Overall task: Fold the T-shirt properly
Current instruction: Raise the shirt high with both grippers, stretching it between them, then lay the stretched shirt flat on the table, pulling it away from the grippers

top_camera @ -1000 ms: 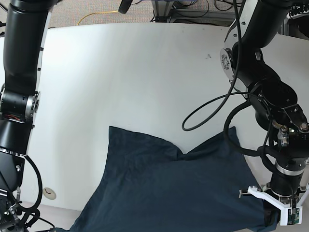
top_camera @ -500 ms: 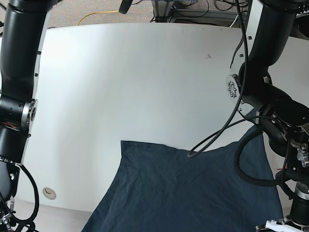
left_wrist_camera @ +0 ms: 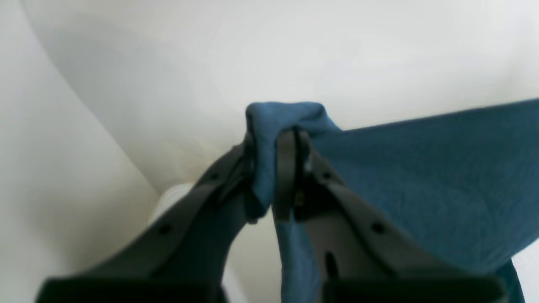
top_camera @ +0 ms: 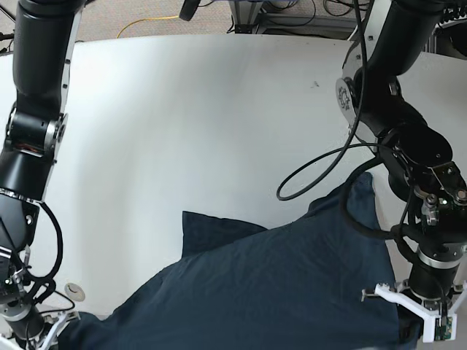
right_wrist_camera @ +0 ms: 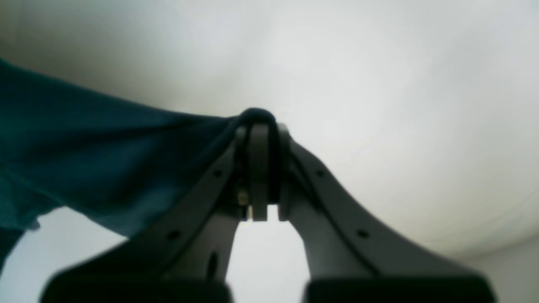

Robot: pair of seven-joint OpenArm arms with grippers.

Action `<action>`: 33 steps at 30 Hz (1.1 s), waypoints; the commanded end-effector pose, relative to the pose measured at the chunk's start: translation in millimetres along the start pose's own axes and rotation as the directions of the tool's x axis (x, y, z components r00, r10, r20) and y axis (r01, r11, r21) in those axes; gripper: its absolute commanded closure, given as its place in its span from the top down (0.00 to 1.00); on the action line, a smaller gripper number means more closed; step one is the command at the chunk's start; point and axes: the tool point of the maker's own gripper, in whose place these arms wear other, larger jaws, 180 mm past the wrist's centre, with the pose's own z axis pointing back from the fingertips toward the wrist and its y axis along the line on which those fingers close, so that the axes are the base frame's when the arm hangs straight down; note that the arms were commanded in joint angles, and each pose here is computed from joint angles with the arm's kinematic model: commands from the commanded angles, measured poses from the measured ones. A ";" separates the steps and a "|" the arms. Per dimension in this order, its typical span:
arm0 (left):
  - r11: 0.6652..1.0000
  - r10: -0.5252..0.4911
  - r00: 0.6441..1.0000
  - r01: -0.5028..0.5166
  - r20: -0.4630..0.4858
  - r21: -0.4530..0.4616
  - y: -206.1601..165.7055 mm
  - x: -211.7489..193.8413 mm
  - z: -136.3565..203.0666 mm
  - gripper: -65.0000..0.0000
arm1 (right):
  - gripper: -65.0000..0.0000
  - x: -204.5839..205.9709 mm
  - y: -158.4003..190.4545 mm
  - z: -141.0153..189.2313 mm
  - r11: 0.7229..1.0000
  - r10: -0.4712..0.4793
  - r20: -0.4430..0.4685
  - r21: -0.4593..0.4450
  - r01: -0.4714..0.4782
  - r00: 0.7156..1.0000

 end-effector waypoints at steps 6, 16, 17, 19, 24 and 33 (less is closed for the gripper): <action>0.995 0.039 0.998 -0.044 -0.054 -0.090 -19.4 -43.3 13.0 0.05 | 0.00 -39.5 23.3 30.5 1.000 0.014 -0.024 -0.016 -0.014 1.000; 0.986 0.073 0.960 -0.110 -0.269 -0.125 -27.4 -140.6 46.6 0.00 | 0.00 -115.5 84.7 71.5 0.999 -0.028 -0.128 0.036 0.032 0.991; 0.987 0.062 0.953 -0.104 -0.297 -0.127 -26.1 -151.8 51.5 0.00 | 0.00 -122.2 92.0 76.6 0.998 -0.033 -0.137 0.043 0.039 0.990; 0.985 0.059 0.938 -0.110 -0.342 -0.133 -25.9 -170.7 61.7 0.00 | 0.00 -136.1 104.9 86.2 0.997 -0.043 -0.160 0.055 0.053 0.986; 0.975 0.136 0.886 -0.199 -0.442 -0.100 -15.1 -216.3 94.9 0.00 | 0.00 -171.3 126.4 113.0 0.995 -0.053 -0.229 0.075 0.072 0.972; 0.967 0.133 0.791 -0.235 -0.597 -0.096 -2.1 -274.4 154.9 0.00 | 0.00 -235.2 152.4 154.8 0.985 -0.120 -0.372 0.074 0.158 0.921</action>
